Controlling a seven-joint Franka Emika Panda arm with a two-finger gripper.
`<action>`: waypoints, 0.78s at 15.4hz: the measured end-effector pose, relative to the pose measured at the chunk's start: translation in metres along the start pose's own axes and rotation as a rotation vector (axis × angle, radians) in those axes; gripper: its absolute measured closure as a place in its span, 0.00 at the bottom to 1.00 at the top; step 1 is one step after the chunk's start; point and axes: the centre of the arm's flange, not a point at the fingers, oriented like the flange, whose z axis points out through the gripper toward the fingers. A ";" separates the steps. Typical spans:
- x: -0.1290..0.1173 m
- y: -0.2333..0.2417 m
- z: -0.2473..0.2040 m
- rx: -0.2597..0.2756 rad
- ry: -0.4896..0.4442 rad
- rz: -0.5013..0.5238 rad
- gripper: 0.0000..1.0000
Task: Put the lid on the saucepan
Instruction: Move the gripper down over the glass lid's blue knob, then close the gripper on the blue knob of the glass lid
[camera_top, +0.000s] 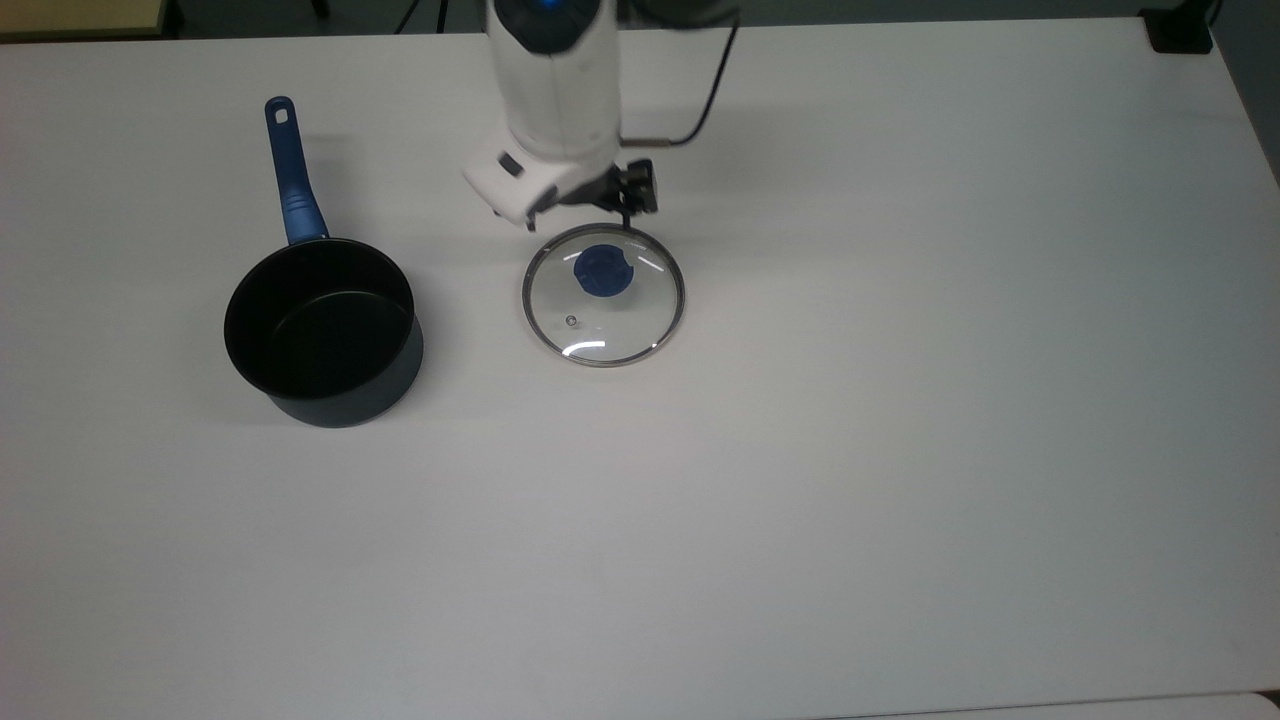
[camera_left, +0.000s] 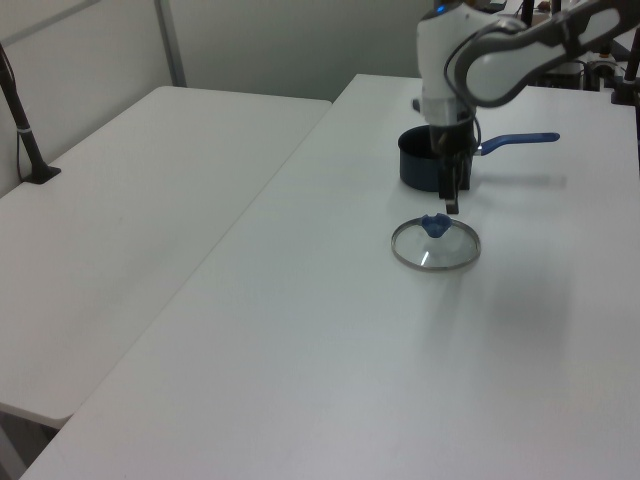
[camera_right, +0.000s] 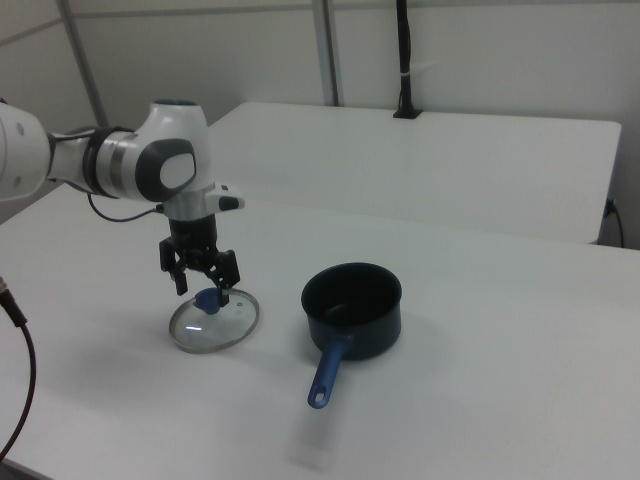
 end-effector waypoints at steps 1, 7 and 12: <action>0.005 -0.004 0.010 -0.006 0.000 -0.005 0.00; 0.016 -0.010 0.027 -0.010 0.029 0.009 0.00; 0.022 -0.019 0.027 -0.009 0.073 0.027 0.06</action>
